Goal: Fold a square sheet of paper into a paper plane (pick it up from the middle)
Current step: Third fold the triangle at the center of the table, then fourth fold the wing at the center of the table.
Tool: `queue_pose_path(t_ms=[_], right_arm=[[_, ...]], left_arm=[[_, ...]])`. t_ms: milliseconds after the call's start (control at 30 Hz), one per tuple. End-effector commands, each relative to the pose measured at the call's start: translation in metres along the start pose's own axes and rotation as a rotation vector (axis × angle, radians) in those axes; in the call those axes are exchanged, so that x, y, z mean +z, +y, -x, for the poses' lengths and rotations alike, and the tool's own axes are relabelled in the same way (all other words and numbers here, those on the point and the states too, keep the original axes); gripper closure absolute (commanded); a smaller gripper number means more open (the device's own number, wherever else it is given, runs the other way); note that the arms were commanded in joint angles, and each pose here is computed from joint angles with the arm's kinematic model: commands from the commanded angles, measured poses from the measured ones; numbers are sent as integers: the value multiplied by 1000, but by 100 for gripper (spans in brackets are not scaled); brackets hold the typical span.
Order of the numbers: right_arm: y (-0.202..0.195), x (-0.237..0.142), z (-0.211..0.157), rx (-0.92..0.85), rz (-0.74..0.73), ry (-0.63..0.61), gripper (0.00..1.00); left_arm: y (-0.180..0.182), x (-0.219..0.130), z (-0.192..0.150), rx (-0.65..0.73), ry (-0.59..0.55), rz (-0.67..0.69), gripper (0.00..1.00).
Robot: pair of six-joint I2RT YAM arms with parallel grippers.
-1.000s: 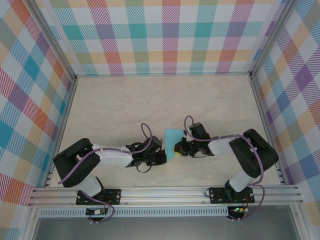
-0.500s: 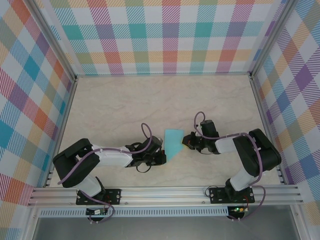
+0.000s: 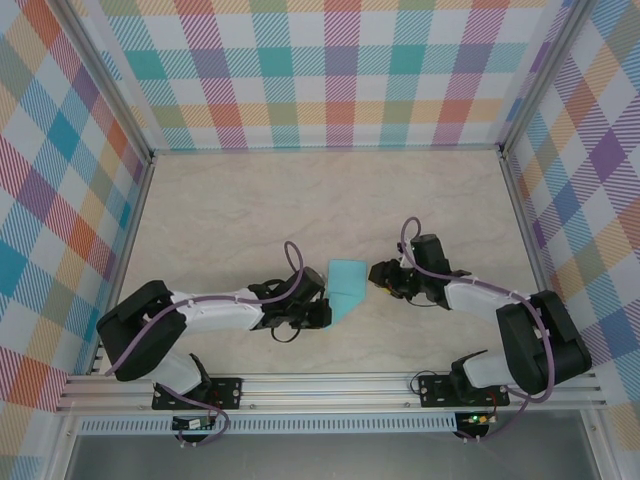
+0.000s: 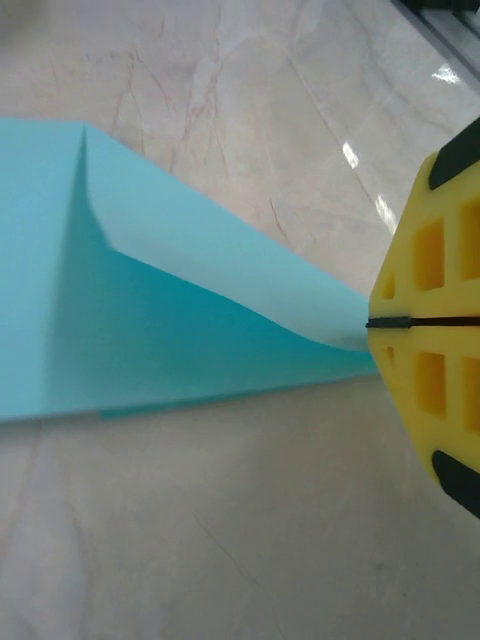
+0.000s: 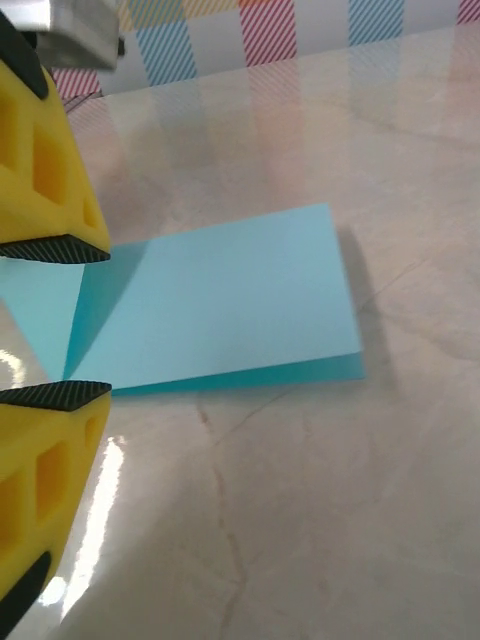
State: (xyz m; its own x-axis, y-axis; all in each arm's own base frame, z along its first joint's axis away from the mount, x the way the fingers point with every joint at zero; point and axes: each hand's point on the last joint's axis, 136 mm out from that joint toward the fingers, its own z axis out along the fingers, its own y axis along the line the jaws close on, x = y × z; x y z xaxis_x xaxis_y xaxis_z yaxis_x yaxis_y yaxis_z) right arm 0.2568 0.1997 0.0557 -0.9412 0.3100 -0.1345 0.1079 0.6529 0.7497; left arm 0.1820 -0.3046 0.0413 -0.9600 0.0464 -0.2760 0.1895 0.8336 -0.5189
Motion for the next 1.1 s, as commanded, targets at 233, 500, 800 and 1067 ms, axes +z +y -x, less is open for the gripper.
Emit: queue_pose_path(t_ms=[233, 500, 800, 1067], right_arm=[[-4, 14, -34, 58, -27, 149, 58], [17, 27, -30, 39, 45, 188, 59], [35, 30, -16, -34, 63, 184, 59], [41, 40, -9, -75, 63, 224, 59]], left_arm=[[-16, -13, 40, 60, -51, 9, 89], [-20, -8, 47, 63, -23, -6, 90], [-25, -15, 43, 47, -40, -36, 81], [-18, -16, 31, 67, -121, 128, 53]])
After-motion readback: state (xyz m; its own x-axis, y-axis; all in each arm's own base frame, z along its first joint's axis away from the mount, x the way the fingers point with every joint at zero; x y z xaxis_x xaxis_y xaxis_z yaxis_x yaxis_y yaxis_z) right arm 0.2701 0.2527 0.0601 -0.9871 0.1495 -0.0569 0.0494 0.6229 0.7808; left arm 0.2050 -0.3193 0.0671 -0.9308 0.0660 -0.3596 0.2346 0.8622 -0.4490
